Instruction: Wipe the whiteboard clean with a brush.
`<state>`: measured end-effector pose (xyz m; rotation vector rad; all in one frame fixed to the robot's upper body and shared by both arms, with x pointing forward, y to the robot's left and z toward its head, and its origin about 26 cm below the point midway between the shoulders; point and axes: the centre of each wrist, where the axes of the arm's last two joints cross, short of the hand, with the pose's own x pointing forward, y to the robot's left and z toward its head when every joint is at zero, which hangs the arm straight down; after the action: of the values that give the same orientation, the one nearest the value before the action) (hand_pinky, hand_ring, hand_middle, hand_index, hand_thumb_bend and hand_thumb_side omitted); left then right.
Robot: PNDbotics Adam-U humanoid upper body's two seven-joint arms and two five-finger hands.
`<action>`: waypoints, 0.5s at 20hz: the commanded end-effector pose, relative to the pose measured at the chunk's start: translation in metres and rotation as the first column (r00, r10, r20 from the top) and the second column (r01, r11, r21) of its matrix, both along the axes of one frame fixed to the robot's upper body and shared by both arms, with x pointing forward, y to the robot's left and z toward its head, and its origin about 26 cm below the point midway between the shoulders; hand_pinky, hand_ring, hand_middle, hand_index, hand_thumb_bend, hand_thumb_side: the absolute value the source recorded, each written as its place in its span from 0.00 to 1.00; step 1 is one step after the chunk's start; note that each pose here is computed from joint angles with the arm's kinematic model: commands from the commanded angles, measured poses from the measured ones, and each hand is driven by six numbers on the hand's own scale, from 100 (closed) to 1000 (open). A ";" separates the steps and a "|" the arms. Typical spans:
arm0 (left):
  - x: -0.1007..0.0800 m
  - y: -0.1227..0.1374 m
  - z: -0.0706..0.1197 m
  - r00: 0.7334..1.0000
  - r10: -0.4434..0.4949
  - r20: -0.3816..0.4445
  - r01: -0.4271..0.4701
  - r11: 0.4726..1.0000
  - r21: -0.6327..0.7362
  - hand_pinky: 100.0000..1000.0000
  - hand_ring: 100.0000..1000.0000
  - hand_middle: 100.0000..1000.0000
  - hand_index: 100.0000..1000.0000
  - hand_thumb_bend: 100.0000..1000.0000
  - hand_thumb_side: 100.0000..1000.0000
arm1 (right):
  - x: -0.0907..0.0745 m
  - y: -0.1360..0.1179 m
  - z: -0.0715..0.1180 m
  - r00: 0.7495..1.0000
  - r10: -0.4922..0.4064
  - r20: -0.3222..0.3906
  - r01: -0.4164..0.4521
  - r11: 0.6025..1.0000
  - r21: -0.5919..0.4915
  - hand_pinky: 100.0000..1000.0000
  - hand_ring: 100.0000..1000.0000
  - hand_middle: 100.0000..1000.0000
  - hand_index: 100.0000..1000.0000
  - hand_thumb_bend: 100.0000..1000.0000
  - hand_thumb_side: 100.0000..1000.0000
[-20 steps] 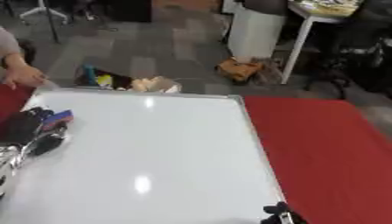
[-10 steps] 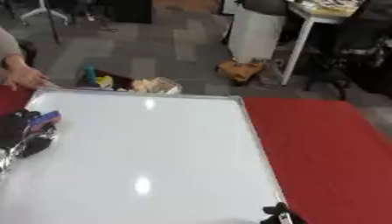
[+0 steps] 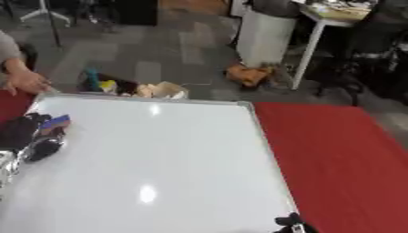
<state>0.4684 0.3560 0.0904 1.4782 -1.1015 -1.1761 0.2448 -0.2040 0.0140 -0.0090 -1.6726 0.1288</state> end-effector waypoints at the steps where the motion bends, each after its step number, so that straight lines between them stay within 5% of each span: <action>1: 0.000 -0.039 -0.031 0.989 -0.103 -0.105 0.102 0.995 -0.020 0.66 0.62 0.63 0.85 0.00 0.82 | 0.001 -0.001 0.003 1.000 0.005 0.015 -0.005 1.000 -0.007 0.55 0.59 0.42 0.65 0.00 0.89; 10: 0.004 -0.078 -0.030 0.949 -0.279 -0.145 0.281 0.960 -0.008 0.66 0.62 0.62 0.85 0.00 0.82 | 0.001 -0.001 0.004 1.000 0.009 0.015 -0.008 1.000 -0.006 0.55 0.59 0.42 0.65 0.00 0.89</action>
<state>0.4777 0.3053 0.0885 1.3642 -1.2322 -1.3758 0.2449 -0.2040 0.0135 -0.0078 -1.6713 0.1304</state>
